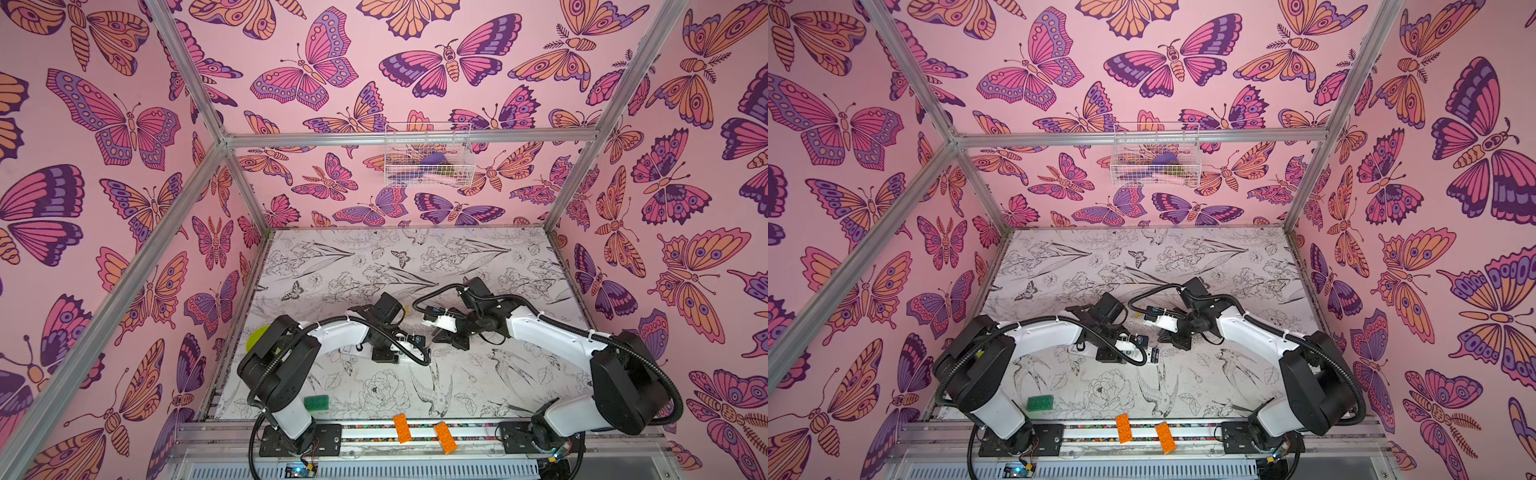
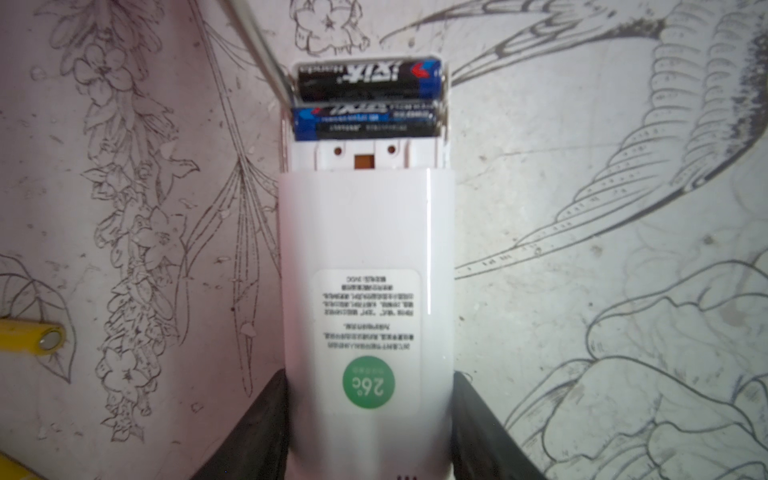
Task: Unload the batteries from the remote control
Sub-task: 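Push the screwdriver tip into the battery compartment with the right gripper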
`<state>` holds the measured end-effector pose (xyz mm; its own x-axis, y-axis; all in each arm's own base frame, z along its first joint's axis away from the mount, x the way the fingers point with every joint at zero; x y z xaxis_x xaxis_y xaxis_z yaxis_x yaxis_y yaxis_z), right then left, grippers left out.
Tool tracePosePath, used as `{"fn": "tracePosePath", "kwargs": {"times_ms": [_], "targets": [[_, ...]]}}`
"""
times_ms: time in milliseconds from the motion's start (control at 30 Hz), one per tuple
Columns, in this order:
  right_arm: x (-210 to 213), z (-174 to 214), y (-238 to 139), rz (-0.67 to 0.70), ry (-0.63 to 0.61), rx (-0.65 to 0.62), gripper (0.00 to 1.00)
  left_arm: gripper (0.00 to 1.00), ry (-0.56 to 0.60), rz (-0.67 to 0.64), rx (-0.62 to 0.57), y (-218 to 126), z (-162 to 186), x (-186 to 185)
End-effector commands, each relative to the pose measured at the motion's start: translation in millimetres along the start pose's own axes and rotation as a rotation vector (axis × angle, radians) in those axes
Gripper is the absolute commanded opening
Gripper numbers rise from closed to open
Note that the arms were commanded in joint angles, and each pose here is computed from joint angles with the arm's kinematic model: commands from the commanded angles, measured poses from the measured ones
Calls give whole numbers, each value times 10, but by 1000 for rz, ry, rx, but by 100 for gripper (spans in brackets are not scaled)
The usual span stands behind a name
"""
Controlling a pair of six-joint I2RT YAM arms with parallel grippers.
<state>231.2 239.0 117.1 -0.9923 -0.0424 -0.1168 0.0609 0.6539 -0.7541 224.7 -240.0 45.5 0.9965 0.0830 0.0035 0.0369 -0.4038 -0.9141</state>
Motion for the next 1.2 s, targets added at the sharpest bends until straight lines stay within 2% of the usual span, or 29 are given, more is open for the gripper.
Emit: {"fn": "tracePosePath", "kwargs": {"times_ms": [0,200,467,567,767,1000,1167], "targets": [[88,-86,-26,-80,-14,-43,0,44,-4,33,87,86,236,-110],[203,-136,-55,-178,-4,-61,0,44,2,18,91,73,230,-82],[198,-121,-59,-168,-8,-54,0,44,4,15,97,71,248,-89],[148,-102,-66,-132,-9,-41,0,44,4,8,98,62,241,-75],[-93,-55,-181,39,-2,2,0,42,-5,-47,93,-4,181,25],[-442,-174,-567,273,175,-70,0,42,16,-195,35,-190,-29,281],[-584,-198,-744,417,409,-129,0,42,43,-344,21,-368,-193,567]]}}
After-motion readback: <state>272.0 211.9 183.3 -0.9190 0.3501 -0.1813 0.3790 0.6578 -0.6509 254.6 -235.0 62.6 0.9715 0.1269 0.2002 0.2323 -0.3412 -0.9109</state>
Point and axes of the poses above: each gripper's point midway between its finger pads, its own y axis out along the fingers, its own x axis along the line the jaws close on, z = x × y, the point moved 3 cm from there along -y, back along the fingers, and after that the axes turned 13 degrees about -y, right-handed, at the moved point
